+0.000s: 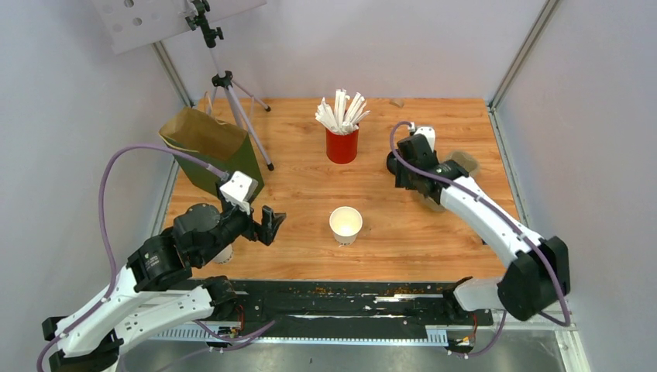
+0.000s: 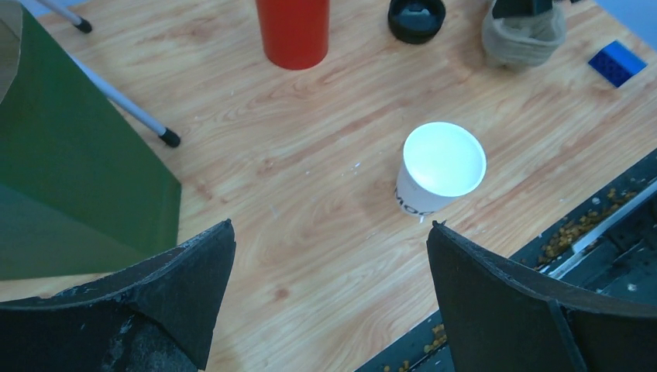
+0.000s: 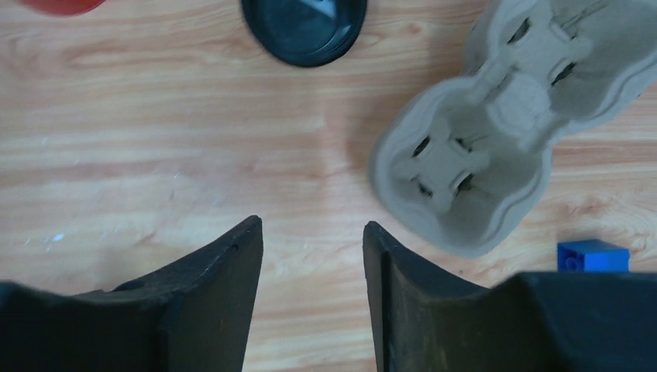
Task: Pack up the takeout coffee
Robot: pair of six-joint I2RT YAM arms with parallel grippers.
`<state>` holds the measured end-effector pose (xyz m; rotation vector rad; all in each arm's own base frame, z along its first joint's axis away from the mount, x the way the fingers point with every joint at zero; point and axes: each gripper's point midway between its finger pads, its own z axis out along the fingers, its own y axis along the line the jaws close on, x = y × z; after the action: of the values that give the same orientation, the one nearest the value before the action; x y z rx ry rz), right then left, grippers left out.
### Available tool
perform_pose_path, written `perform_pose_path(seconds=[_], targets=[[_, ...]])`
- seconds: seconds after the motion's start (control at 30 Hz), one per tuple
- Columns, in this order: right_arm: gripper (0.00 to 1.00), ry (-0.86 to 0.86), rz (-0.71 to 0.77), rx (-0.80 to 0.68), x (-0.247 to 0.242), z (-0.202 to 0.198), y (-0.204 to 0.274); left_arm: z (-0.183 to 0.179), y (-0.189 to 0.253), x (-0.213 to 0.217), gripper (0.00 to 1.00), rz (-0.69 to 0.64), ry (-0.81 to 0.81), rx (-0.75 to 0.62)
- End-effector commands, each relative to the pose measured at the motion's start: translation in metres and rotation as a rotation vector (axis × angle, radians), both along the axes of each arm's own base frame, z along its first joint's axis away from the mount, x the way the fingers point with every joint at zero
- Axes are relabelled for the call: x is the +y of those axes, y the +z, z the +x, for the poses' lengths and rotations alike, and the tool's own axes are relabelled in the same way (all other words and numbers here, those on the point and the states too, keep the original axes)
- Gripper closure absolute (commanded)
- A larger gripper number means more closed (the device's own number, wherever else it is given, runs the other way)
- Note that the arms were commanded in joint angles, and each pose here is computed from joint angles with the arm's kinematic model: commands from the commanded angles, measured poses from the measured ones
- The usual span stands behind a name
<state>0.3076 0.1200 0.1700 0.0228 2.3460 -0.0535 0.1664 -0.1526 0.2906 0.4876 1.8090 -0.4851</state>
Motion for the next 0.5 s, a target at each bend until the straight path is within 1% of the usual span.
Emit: perform_pose_path(seconds=[0.0,0.1,0.17,0.3,0.47], targets=[[0.55,-0.021,0.012,-0.06,-0.011,0.059,0.01,0.0,-0.009,0.016,0.0,0.083,0.023,-0.031],[0.66,-0.025,-0.032,-0.013,-0.022,0.087,-0.008,-0.003,-0.021,0.02,0.0,0.094,0.008,-0.039],[0.69,-0.034,-0.047,0.021,-0.03,0.101,-0.019,-0.008,-0.032,0.021,0.0,0.102,-0.014,-0.028],[0.7,-0.043,-0.049,0.081,-0.041,0.122,-0.039,-0.009,-0.029,0.026,0.0,0.056,0.004,-0.054],[0.65,-0.033,-0.032,0.127,-0.052,0.149,-0.061,-0.008,-0.029,0.036,0.0,0.056,0.042,-0.061]])
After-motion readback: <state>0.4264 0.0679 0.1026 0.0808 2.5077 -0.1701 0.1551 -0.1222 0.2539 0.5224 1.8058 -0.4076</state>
